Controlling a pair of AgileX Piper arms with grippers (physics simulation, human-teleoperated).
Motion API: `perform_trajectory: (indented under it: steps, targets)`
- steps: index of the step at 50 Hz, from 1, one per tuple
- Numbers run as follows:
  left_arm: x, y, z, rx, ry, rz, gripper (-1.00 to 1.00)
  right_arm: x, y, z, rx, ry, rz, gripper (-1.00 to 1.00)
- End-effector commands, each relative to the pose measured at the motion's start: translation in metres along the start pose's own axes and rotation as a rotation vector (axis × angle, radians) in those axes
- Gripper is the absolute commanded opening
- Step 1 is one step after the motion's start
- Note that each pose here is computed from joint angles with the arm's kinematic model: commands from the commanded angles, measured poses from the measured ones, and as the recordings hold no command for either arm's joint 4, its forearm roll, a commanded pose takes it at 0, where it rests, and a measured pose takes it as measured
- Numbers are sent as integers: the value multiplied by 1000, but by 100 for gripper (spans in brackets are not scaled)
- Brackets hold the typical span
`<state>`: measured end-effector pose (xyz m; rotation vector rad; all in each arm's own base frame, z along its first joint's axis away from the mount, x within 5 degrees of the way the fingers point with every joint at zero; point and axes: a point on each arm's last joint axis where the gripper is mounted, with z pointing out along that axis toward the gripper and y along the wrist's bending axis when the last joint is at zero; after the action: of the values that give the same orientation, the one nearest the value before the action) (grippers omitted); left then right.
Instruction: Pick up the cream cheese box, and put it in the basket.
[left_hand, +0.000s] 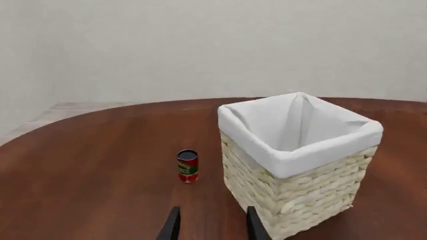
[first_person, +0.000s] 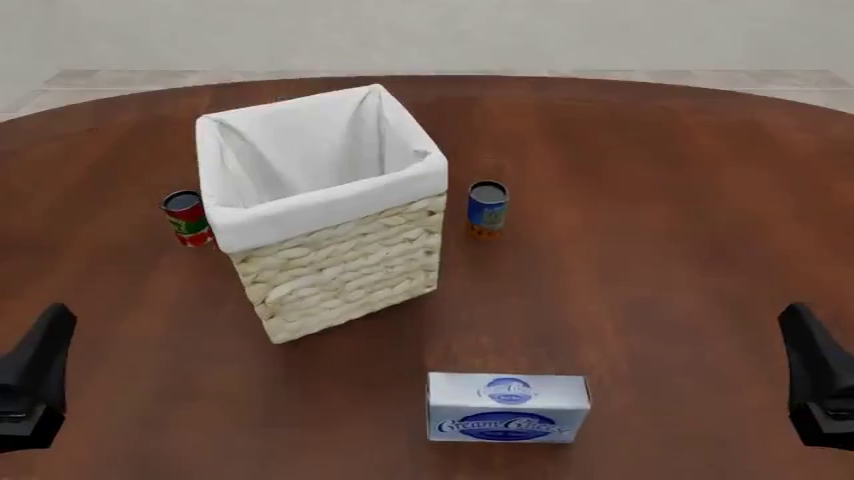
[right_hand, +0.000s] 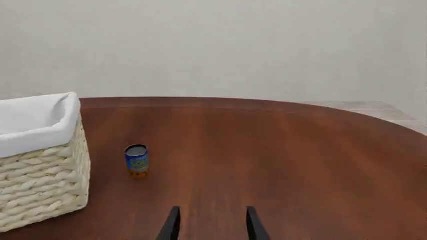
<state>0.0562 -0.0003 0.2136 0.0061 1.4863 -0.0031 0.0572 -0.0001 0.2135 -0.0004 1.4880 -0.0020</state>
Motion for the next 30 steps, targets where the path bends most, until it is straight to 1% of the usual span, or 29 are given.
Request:
perform_trajectory:
  steps: [1, 5, 8, 15, 16, 18, 19, 20, 21, 22, 23, 24, 25, 26, 28, 30]
  targets:
    - [0, -1, 0, 10, 3, -5, 100, 0, 0, 0, 7, -1, 1, 100]
    - [1, -1, 0, 13, 7, -4, 100, 0, 0, 0, 2, 0, -3, 100]
    - [1, -1, 0, 19, 9, 10, 100, 0, 0, 0, -1, -3, -5, 100]
    - [1, -1, 0, 18, 10, 9, 100, -1, 0, 1, 2, -6, -6, 100]
    - [2, -1, 1, 11, 23, -13, 100, -1, 0, 1, 2, -7, -8, 100]
    - [0, -1, 2, 15, 19, -4, 100, -1, 0, 1, 2, -7, -10, 100]
    - [-6, -1, 1, 18, 13, 10, 100, -1, 0, 1, 1, -7, -12, 100]
    - [-12, -2, 1, 27, 13, 1, 100, 0, 0, 0, 0, -7, -12, 100]
    - [-31, -3, -4, 54, -16, -39, 100, -1, 0, 1, -1, -7, -10, 100]
    - [-40, -3, -6, 64, -27, -44, 100, -1, 0, 1, -3, -7, -12, 100]
    - [-52, -3, -9, 80, -46, -42, 100, -1, 0, 0, -7, -9, -13, 100]
    - [-45, -5, 1, 93, -59, -25, 100, -1, 0, 0, -9, -13, -12, 100]
    - [-52, -6, 3, 109, -64, -14, 100, -1, 0, 0, -8, -13, -12, 100]
    - [-63, -6, 4, 112, -52, 7, 100, -1, 0, 0, -8, -12, -12, 100]
    - [-88, -4, -2, 89, -71, -7, 100, -1, 0, 0, -8, -11, -12, 100]
    - [-102, -4, -5, 98, -80, 5, 100, -1, 0, 1, -8, -8, -11, 100]
